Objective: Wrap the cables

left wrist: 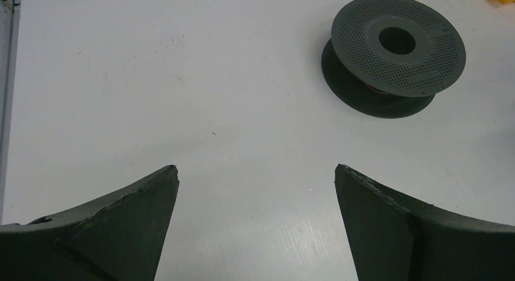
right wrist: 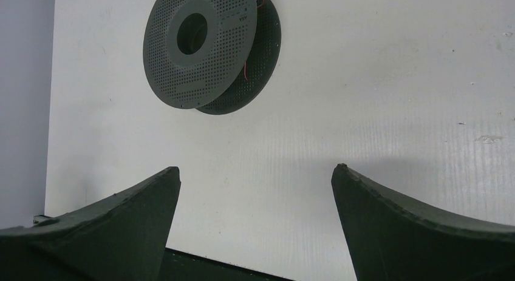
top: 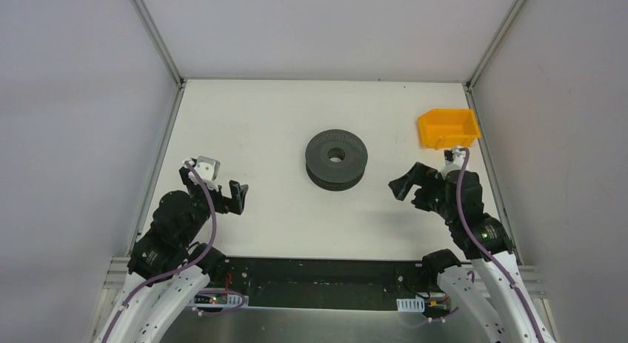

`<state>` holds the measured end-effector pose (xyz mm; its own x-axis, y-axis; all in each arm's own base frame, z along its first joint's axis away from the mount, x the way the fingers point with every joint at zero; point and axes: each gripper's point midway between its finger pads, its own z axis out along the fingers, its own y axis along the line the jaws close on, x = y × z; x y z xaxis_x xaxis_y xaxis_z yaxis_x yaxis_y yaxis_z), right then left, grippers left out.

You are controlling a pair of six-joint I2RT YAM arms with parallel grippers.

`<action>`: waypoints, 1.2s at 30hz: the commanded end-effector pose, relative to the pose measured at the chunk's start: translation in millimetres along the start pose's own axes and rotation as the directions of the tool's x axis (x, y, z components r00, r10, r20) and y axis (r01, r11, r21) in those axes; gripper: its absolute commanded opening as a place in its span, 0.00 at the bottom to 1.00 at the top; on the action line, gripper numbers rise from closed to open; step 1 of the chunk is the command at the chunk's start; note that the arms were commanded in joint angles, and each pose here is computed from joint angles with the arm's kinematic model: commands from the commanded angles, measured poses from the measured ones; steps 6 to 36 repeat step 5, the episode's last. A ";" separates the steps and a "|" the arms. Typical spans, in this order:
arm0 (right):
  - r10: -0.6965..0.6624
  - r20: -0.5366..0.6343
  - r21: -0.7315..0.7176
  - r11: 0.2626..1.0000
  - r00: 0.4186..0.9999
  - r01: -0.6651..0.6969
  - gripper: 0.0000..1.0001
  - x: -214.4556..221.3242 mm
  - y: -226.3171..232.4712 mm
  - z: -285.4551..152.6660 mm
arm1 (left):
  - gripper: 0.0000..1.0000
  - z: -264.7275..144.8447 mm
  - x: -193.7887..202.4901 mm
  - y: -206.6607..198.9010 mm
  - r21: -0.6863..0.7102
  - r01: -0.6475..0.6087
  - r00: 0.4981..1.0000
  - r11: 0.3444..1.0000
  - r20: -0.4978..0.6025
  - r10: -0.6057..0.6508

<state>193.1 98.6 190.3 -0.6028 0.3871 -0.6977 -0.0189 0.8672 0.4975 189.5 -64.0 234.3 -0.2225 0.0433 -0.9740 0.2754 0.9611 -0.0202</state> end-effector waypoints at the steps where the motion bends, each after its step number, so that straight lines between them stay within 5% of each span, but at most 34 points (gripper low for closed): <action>1: -0.006 0.007 -0.013 1.000 1.000 0.006 0.99 -2.3 3.3 0.5 | 1.00 -2.8 -13.0 2.4 -0.014 0.014 0.999 1.000 0.040 -0.013; 36: -0.006 -0.004 -0.018 1.000 1.000 0.006 0.99 -1.6 5.0 1.3 | 1.00 -2.8 -12.9 2.7 -0.015 0.012 0.999 1.000 0.040 -0.011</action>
